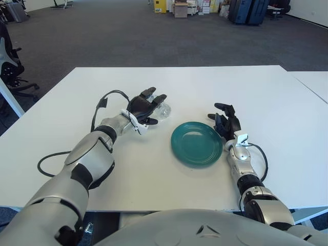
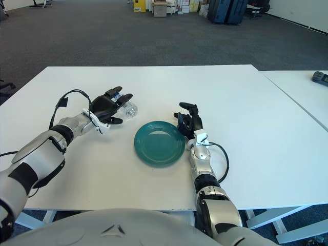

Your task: Put the bottle into the plate.

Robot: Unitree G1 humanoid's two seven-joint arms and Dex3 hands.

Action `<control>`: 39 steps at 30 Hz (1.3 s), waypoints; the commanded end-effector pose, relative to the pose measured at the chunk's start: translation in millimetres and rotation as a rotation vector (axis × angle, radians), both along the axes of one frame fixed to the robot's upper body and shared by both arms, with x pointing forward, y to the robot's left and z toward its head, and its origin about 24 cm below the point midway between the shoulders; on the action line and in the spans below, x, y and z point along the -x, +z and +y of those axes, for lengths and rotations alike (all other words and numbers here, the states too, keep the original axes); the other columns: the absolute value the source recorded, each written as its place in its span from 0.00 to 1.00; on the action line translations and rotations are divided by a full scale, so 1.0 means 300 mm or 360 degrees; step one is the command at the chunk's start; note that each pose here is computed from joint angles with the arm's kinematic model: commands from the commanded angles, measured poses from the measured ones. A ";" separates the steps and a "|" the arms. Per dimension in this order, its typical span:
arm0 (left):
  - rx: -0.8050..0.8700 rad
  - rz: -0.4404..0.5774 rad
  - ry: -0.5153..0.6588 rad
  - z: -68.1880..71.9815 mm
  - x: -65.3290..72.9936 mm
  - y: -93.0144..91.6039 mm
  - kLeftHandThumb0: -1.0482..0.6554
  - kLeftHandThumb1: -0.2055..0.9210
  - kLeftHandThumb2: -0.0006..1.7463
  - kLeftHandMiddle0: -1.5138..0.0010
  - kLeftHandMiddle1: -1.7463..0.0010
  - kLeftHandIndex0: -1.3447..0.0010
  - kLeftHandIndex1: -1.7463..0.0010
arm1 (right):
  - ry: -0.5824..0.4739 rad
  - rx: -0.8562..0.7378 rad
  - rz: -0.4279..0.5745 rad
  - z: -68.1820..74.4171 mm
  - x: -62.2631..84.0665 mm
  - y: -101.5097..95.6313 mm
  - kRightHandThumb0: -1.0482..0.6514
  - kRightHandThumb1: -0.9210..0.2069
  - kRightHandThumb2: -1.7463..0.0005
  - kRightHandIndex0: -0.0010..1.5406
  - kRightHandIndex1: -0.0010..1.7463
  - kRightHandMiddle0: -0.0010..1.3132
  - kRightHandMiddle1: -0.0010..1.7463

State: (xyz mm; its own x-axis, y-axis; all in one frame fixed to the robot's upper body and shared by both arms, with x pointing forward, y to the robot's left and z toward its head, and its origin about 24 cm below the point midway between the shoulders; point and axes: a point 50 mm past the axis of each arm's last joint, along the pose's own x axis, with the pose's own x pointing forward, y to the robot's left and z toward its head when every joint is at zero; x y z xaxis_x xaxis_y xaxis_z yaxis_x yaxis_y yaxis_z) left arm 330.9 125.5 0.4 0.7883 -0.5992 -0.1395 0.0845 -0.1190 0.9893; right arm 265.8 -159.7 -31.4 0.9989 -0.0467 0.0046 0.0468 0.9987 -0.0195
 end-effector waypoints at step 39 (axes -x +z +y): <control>0.0780 0.1174 0.0596 -0.017 0.051 -0.109 0.07 1.00 0.54 0.72 0.95 1.00 0.48 | -0.0035 -0.0035 0.0205 -0.020 0.142 -0.102 0.23 0.00 0.61 0.35 0.53 0.00 0.64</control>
State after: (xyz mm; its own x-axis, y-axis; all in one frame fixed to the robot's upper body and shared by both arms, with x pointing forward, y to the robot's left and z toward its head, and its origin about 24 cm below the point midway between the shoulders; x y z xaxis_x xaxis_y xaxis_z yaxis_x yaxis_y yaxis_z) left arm 341.0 113.9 3.7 0.8452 -0.4497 -0.2887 0.4885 0.4313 0.7585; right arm 257.8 -161.8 -27.3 0.9985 -0.0409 0.0367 0.0415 0.9990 -0.0145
